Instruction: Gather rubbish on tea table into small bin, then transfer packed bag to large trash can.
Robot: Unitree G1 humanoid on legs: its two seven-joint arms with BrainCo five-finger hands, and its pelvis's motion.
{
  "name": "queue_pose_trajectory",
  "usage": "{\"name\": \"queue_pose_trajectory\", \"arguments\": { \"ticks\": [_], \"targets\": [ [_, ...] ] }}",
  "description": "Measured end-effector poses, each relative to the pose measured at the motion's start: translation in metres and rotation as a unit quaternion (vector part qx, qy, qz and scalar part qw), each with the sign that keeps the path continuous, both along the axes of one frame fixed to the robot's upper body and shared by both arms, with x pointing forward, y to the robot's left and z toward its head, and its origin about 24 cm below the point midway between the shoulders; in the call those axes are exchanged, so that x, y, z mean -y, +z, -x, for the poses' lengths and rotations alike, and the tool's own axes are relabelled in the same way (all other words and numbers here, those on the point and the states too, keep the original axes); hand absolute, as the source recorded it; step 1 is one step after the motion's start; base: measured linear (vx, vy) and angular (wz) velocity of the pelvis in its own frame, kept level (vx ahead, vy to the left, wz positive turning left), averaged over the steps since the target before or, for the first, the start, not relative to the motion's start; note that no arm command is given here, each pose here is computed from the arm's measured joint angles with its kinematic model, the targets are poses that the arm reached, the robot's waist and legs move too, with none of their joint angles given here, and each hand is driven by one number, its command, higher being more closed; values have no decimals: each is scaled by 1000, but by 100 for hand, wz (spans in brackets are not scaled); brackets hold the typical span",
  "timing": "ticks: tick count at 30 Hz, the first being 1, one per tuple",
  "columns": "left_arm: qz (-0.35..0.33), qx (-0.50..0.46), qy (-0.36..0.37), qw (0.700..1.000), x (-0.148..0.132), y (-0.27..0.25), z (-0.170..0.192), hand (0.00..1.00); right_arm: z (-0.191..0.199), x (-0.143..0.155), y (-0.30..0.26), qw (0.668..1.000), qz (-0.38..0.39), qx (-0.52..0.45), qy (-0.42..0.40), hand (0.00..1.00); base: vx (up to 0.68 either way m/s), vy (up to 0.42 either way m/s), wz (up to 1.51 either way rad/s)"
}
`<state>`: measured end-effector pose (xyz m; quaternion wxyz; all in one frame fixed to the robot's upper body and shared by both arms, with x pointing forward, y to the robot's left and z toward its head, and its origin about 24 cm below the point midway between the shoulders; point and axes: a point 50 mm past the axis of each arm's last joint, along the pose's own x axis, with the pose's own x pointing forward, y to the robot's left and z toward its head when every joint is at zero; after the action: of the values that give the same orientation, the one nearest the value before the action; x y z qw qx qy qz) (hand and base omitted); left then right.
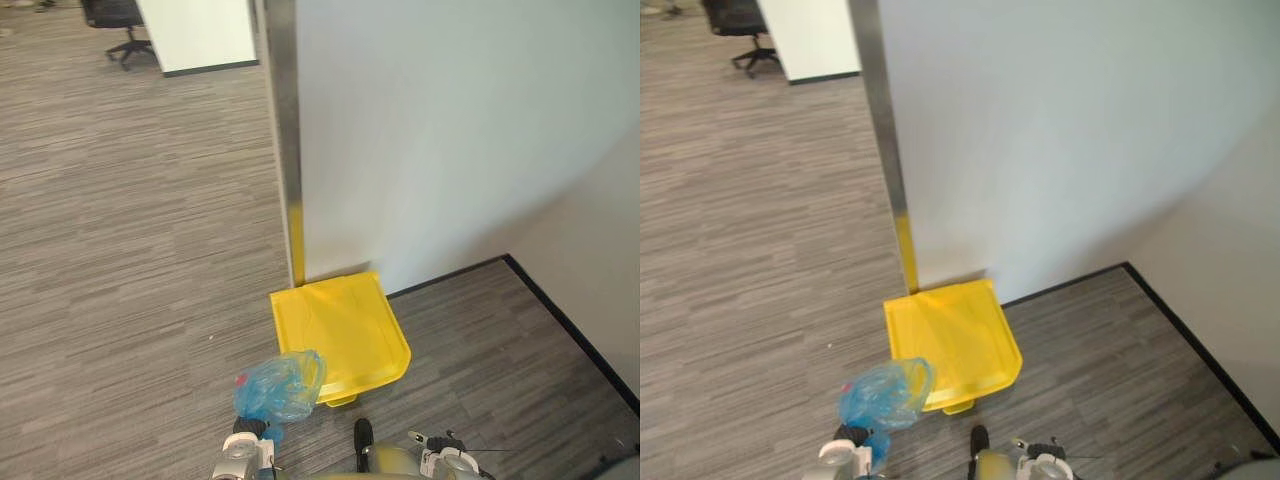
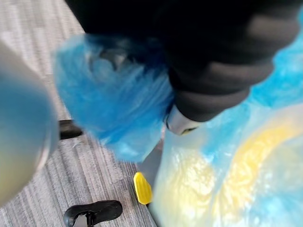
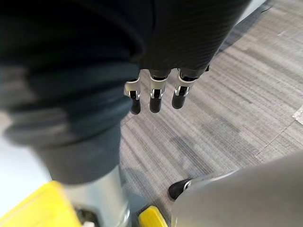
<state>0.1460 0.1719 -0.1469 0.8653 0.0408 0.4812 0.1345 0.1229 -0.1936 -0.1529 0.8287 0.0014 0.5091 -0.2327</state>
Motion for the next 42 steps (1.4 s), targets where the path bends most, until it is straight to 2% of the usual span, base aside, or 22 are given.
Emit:
{"name": "queue_pose_trajectory", "arguments": {
  "ticks": [6, 9, 14, 36, 42],
  "targets": [
    [-3, -10, 18, 1000, -7, -3, 13, 100, -3, -7, -1, 1000, -11, 1, 2, 0, 38, -38, -23],
    [10, -22, 7, 1000, 4, -6, 14, 100, 3, 4, -3, 1000, -7, -13, -20, 0, -4, -52, 2],
    [16, -20, 10, 1000, 7, -6, 12, 100, 16, 13, -5, 999, 4, -28, -25, 0, -35, -50, 23],
    [-13, -26, 1, 1000, -13, -6, 18, 100, 16, -1, -6, 999, -13, -26, -28, 0, -64, 31, -2],
    [-20, -22, -2, 1000, -16, -3, 9, 100, 1, 5, 1, 999, -2, 9, -30, 0, 118, 76, 18]
  ]
}}
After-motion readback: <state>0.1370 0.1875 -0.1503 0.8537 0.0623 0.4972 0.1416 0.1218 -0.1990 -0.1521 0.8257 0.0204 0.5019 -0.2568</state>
